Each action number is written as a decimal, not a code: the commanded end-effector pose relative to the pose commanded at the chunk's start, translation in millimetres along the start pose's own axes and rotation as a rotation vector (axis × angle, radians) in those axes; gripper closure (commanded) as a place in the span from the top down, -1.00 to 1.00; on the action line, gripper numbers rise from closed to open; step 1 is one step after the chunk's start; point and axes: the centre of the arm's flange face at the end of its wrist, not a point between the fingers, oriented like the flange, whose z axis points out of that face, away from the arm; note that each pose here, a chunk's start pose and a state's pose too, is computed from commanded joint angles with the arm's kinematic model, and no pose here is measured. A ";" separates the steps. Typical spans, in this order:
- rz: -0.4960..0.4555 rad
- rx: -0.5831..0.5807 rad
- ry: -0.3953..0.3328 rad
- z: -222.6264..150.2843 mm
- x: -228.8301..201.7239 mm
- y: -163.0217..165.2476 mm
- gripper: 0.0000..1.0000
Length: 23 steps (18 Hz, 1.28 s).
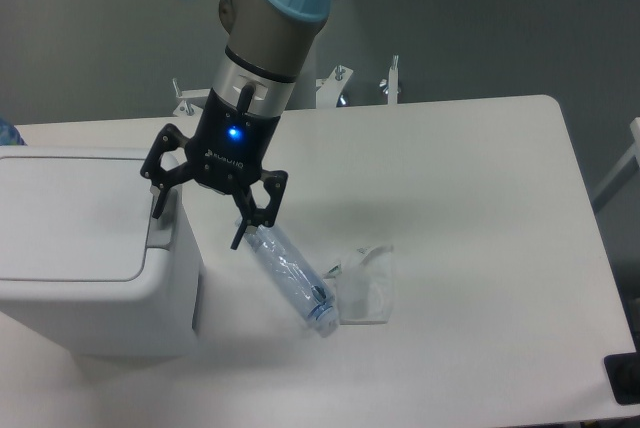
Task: Open the trash can
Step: 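Press the gripper against the lid to flip it open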
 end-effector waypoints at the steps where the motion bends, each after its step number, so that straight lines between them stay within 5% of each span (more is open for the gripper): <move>1: -0.001 -0.001 0.001 0.8 -0.5 0.2 1.00; 23: 0.000 -0.005 -0.005 4.8 -3.9 0.3 1.00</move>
